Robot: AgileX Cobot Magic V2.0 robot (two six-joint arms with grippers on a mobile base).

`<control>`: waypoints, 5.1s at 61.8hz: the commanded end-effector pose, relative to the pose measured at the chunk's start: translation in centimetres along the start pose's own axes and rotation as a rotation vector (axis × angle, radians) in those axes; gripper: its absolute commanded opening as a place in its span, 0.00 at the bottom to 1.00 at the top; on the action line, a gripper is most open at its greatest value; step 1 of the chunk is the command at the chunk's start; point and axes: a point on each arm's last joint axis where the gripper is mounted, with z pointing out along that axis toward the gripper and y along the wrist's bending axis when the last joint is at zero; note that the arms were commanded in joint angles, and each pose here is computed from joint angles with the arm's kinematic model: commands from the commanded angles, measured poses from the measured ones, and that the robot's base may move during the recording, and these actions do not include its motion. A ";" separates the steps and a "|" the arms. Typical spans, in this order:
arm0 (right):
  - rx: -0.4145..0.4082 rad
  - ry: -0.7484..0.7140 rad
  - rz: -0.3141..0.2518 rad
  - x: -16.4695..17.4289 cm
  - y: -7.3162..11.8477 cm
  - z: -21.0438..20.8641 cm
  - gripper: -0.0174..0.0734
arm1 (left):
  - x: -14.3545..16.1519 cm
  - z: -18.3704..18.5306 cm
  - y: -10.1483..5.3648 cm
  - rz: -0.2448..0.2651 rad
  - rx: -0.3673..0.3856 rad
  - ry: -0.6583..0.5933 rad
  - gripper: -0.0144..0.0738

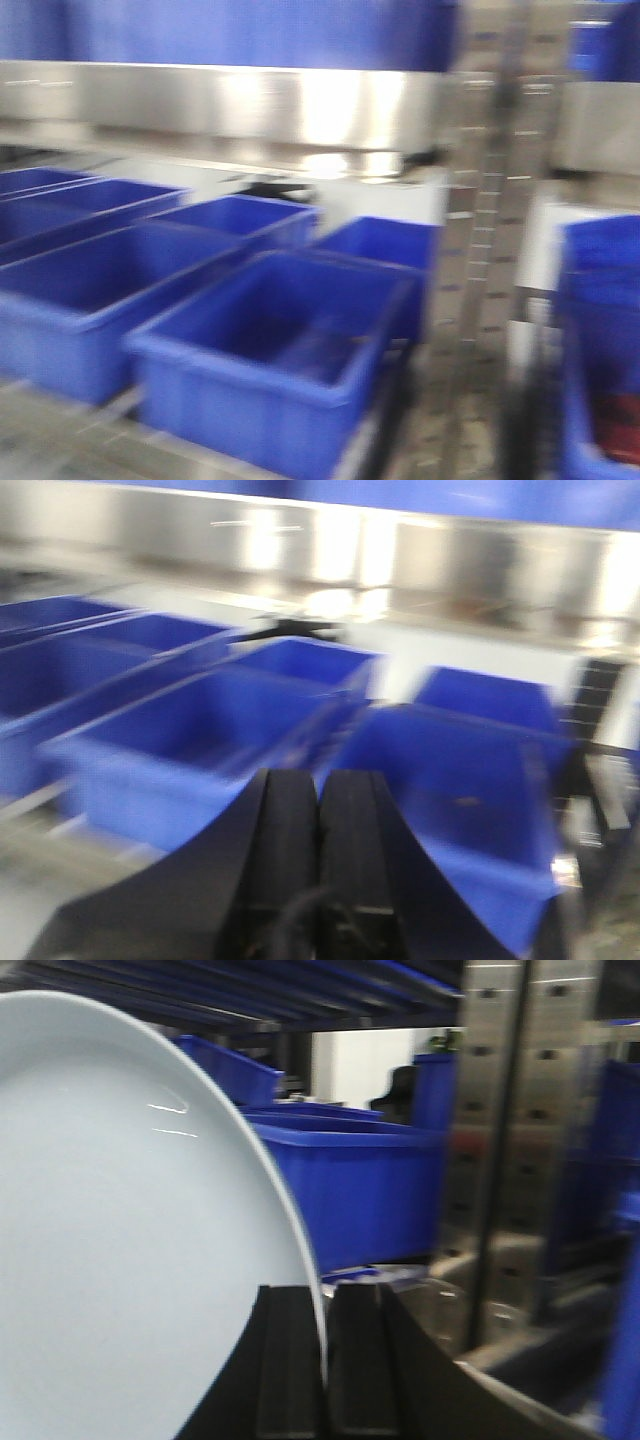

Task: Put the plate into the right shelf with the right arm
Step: 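Lower the plate into the blue bin on the shelf, open right gripper, then raise the open right gripper out of the blue bin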

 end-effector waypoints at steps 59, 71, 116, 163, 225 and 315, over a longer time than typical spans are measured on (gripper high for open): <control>0.006 -0.116 0.008 -1.7 0.0 0.0 0.26 | -0.5 0.0 0.0 -0.009 0.004 -0.085 0.11; 0.007 -0.121 0.008 -1.8 0.0 0.0 0.26 | -0.5 0.0 0.0 -0.009 0.004 -0.085 0.11; 0.009 -0.281 0.007 -6.8 0.2 0.5 0.26 | -0.5 0.0 0.0 -0.009 0.004 -0.085 0.11; 0.221 -0.057 -0.034 -12.5 -4.3 18.7 0.26 | -0.5 0.0 0.0 -0.009 0.004 -0.085 0.11; 0.314 0.002 -0.039 -8.1 -8.1 23.7 0.89 | -0.5 0.0 0.0 -0.009 0.004 -0.085 0.11; 0.328 0.213 -0.204 -12.8 -3.2 9.0 0.25 | -0.5 0.0 0.0 -0.009 0.004 -0.085 0.11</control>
